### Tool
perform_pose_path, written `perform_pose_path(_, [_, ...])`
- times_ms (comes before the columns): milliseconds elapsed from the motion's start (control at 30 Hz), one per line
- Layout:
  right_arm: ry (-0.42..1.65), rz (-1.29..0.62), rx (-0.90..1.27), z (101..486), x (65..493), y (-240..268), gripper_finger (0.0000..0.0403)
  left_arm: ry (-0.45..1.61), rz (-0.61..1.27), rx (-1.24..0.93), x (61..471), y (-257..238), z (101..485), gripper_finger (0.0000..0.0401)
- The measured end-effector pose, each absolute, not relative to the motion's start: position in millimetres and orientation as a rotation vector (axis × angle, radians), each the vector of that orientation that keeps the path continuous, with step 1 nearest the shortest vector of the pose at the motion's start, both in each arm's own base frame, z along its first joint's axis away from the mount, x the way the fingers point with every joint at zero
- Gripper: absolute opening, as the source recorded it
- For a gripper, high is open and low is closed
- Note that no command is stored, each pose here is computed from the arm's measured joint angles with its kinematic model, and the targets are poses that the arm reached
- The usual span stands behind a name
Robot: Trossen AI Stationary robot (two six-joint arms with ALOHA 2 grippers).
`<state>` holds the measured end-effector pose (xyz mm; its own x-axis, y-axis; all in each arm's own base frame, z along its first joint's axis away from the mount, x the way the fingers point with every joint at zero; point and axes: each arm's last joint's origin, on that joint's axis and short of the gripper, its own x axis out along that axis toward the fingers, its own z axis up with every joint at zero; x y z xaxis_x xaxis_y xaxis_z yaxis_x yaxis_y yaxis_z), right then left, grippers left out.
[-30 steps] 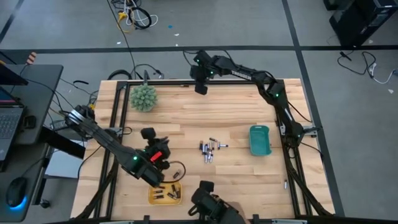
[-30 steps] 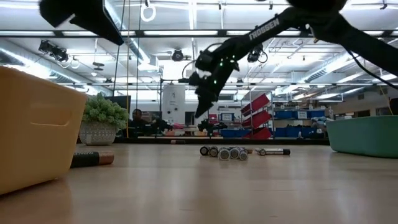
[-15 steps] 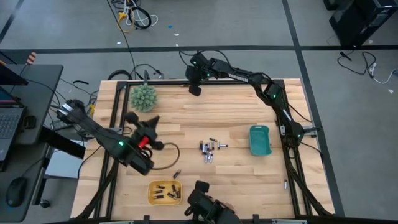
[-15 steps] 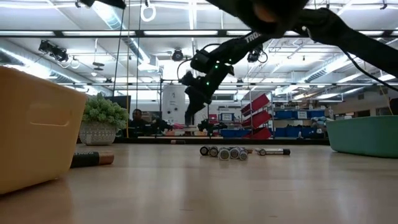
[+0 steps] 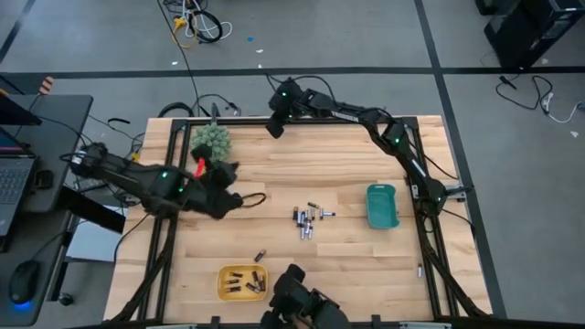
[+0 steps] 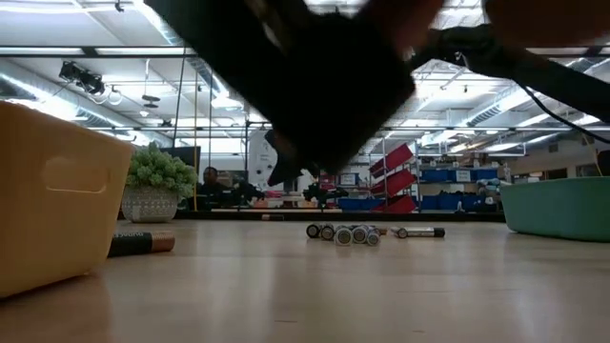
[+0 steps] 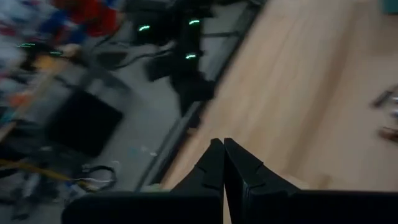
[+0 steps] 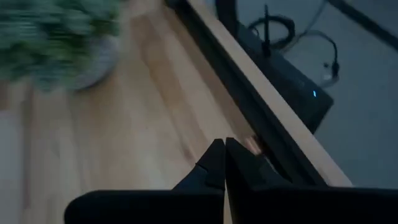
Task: Sort batteries
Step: Put the black battery into the yellow bin
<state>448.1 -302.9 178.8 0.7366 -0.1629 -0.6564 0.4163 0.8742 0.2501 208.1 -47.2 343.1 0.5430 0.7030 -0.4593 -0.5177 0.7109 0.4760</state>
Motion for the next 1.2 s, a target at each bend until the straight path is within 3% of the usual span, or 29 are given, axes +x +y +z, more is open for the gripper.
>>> perform_pose_path(367, [0.757, -0.423, 0.575, 138.7, 435.2, -321.5, 0.0, 0.713, 0.669, 0.359, 235.2, 11.4, 355.3, 0.0])
perform_pose_path(533, [0.691, -0.418, 0.565, 145.2, 438.6, -324.6, 0.0, 0.758, 0.643, 0.303, 239.4, 41.5, 351.3, 0.0])
perform_pose_path(1067, [0.805, -0.342, 0.605, 140.4, 436.0, -322.1, 0.0, 0.773, 0.697, 0.245, 249.3, 114.7, 339.9, 0.0])
perform_pose_path(1200, [0.823, -0.286, 0.58, 162.5, 423.7, -323.9, 0.0, 0.822, 0.61, 0.208, 250.8, 142.3, 325.6, 0.0])
